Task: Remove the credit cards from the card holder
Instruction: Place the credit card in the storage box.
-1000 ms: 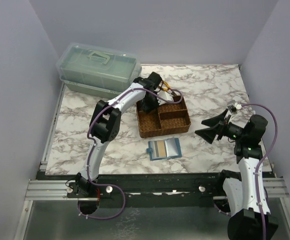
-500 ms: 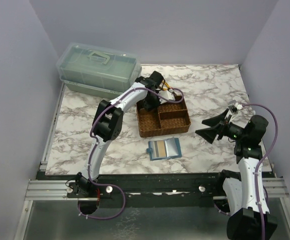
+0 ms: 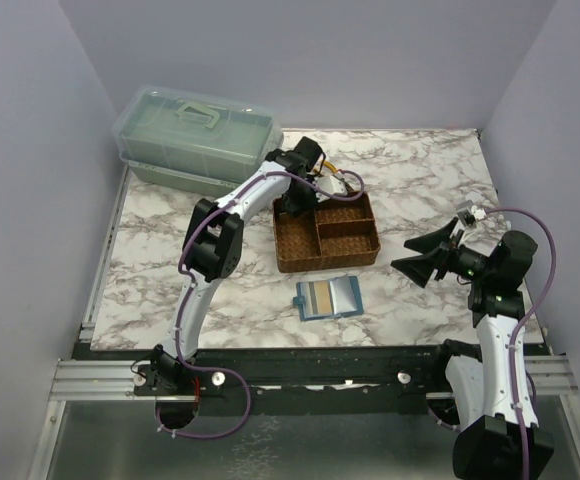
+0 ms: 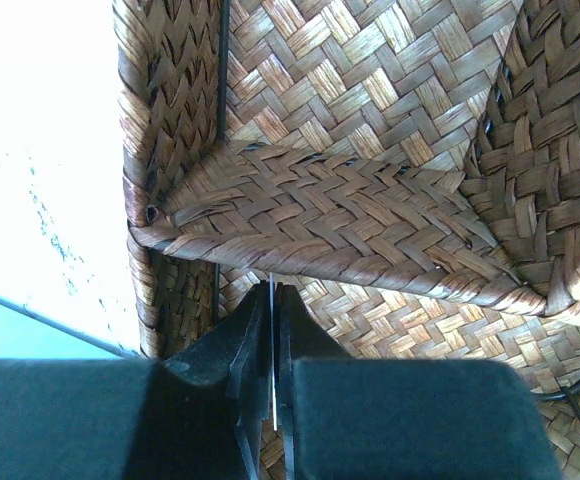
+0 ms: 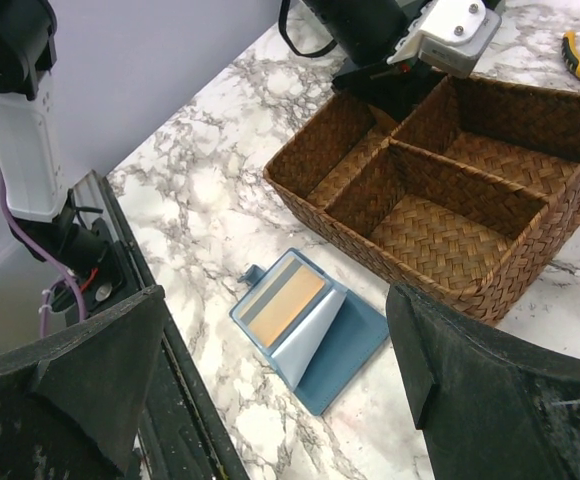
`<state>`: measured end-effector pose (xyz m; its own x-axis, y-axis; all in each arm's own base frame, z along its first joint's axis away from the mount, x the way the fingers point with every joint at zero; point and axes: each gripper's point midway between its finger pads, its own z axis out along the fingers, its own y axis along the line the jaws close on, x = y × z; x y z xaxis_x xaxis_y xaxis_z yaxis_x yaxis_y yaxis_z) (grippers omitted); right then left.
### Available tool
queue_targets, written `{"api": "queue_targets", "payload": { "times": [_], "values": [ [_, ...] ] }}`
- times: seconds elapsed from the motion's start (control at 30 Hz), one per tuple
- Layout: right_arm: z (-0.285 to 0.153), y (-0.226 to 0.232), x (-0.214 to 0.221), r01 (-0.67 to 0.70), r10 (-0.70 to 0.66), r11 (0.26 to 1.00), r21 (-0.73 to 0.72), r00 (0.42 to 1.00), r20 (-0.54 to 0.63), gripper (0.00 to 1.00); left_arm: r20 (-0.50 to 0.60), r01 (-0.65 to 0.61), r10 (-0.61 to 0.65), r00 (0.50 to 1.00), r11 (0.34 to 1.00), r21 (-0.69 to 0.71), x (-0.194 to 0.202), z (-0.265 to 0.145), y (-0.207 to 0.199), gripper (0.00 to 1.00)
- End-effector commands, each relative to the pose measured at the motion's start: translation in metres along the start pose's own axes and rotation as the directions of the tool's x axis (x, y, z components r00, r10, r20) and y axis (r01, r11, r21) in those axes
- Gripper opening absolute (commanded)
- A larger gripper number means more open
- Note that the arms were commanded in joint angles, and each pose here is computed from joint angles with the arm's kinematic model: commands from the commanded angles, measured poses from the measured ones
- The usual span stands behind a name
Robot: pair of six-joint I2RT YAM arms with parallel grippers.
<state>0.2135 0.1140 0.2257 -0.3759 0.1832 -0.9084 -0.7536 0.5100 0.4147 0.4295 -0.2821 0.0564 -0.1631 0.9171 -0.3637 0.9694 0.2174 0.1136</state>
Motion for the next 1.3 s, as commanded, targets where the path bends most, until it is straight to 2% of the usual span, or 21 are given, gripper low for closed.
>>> {"api": "queue_targets", "payload": {
  "times": [0.0,0.27,0.4,0.47,0.77,1.27],
  "values": [
    [-0.001,0.000,0.002,0.004,-0.004,1.000,-0.014,1.000,0.002,1.00,0.049,-0.029,0.028,0.998,1.000,0.012,-0.011,-0.007,0.003,0.09],
    [-0.002,0.001,0.002,0.007,-0.007,1.000,-0.012,1.000,0.005,1.00,0.036,-0.027,0.027,0.999,1.000,0.012,-0.007,-0.001,0.005,0.11],
    [-0.002,0.001,0.002,0.004,-0.004,1.000,-0.014,1.000,0.005,1.00,0.015,-0.009,0.010,1.000,0.999,-0.037,-0.005,0.001,0.014,0.25],
    [-0.002,0.001,0.002,0.002,-0.002,1.000,-0.014,1.000,0.005,1.00,0.016,-0.008,0.009,1.000,0.999,-0.054,-0.006,-0.001,0.017,0.26],
    [-0.002,0.002,0.002,-0.001,0.001,1.000,-0.023,1.000,0.004,1.00,0.012,-0.014,0.016,1.000,0.988,-0.154,-0.012,-0.017,0.036,0.27],
    [-0.002,0.004,0.003,0.002,-0.002,0.999,-0.035,1.000,0.004,1.00,0.007,-0.075,0.080,0.997,0.957,-0.279,-0.039,-0.054,0.040,0.27]
  ]
}}
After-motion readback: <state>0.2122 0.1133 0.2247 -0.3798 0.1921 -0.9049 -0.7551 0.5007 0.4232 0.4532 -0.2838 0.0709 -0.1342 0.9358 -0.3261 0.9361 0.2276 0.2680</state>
